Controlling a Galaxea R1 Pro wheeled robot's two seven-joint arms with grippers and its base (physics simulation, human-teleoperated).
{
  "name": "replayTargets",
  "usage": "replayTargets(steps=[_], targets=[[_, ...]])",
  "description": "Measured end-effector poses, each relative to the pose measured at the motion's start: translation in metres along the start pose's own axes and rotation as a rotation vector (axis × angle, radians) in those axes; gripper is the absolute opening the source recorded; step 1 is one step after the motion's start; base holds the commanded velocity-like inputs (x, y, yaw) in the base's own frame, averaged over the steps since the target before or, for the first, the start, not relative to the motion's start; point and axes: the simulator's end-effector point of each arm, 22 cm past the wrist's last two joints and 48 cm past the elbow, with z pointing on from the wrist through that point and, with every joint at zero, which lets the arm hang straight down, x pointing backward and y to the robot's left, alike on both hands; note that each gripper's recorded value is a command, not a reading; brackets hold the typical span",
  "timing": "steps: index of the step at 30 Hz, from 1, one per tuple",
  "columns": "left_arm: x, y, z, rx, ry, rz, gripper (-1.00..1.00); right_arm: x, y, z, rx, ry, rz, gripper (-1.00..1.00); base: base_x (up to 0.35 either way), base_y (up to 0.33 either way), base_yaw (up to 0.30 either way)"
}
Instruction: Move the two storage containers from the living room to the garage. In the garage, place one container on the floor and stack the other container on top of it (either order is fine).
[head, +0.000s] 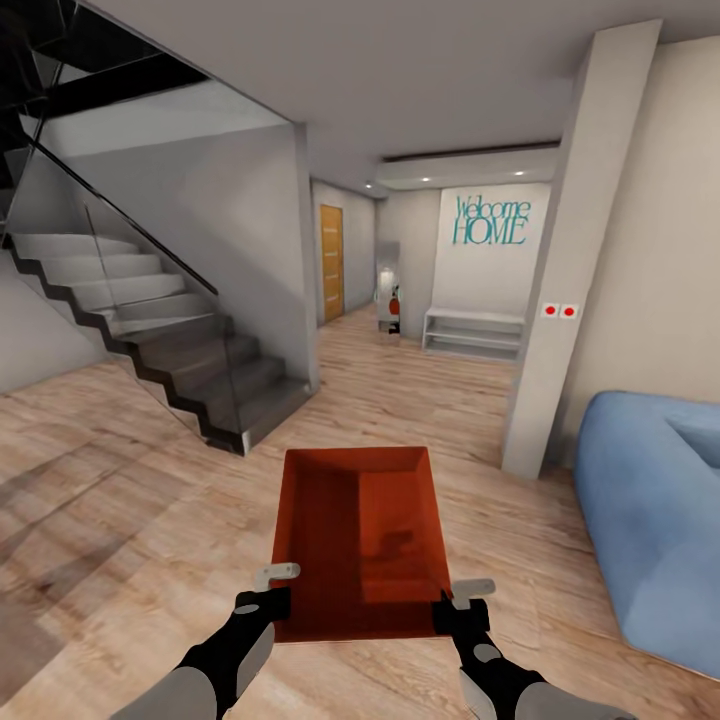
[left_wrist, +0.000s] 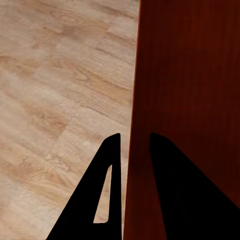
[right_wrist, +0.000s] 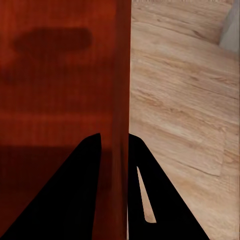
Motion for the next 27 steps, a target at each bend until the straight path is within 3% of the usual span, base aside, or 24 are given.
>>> replayTargets(steps=[16,27], targets=[[0.0,0.0,0.0,0.0,0.0,0.0,-1.0,0.0,0.0,0.0,0.0,0.0,0.0,-1.0,0.322,0.0,-0.004],[0.0,-0.0001,0.0,0.0,0.0,0.0,-1.0,0.0001,0.0,0.0,0.0,0.0,0.001,-1.0,0.322,0.0,-0.173]])
